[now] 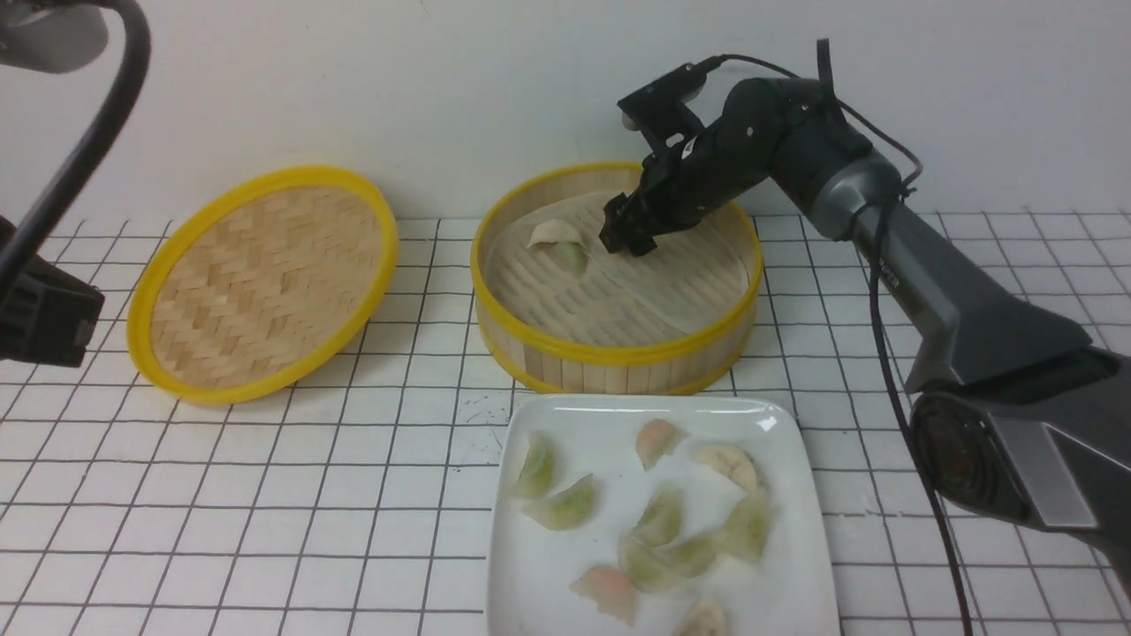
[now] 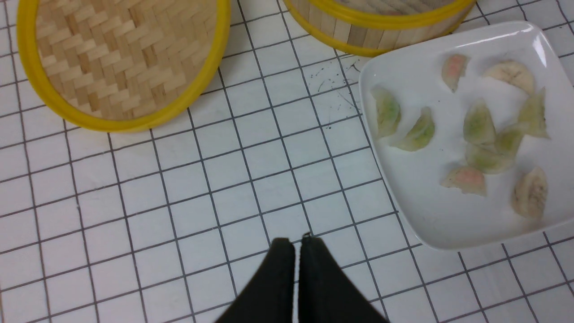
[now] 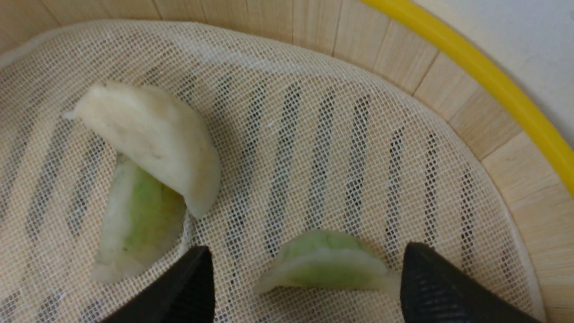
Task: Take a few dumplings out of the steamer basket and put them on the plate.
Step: Use the right arm to grab a dumpling from inside the steamer
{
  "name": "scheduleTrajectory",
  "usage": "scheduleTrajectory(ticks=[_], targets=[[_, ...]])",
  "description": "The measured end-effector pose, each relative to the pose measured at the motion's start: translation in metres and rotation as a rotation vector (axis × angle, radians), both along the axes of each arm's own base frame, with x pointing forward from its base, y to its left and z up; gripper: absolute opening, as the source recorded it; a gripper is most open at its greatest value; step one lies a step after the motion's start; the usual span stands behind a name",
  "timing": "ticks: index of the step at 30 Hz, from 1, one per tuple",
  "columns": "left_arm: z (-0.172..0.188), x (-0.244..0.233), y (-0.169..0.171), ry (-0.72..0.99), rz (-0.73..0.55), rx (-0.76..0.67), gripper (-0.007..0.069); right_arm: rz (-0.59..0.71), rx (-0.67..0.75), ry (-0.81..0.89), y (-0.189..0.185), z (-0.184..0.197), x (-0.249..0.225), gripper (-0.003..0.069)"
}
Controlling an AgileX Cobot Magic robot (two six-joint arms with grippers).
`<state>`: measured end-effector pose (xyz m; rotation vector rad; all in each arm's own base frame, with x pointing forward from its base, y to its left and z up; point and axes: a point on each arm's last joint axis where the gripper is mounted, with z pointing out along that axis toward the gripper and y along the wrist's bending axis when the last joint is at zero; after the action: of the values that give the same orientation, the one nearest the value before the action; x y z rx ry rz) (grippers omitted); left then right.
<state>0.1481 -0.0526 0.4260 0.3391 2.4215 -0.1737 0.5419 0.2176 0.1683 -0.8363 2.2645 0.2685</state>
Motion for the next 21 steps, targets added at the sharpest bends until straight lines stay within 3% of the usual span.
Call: scheduleTrajectory(ticks=[8,10,14,21], targets=[[0.0,0.0,0.001,-0.004,0.007,0.015,-0.0006,0.026,-0.02,-0.019,0.001,-0.017,0.004,0.0506],[0.0,0.0,0.002,-0.004,0.007,0.015,-0.0006,0.028,-0.016,-0.02,0.002,-0.018,0.004,0.0482],[0.0,0.0,0.002,-0.005,0.007,0.015,-0.0006,0.018,-0.004,-0.011,0.002,-0.017,0.003,0.0346],[-0.002,0.0,0.002,-0.001,0.008,0.017,-0.0006,0.039,-0.048,0.055,-0.002,0.008,-0.008,0.0347]])
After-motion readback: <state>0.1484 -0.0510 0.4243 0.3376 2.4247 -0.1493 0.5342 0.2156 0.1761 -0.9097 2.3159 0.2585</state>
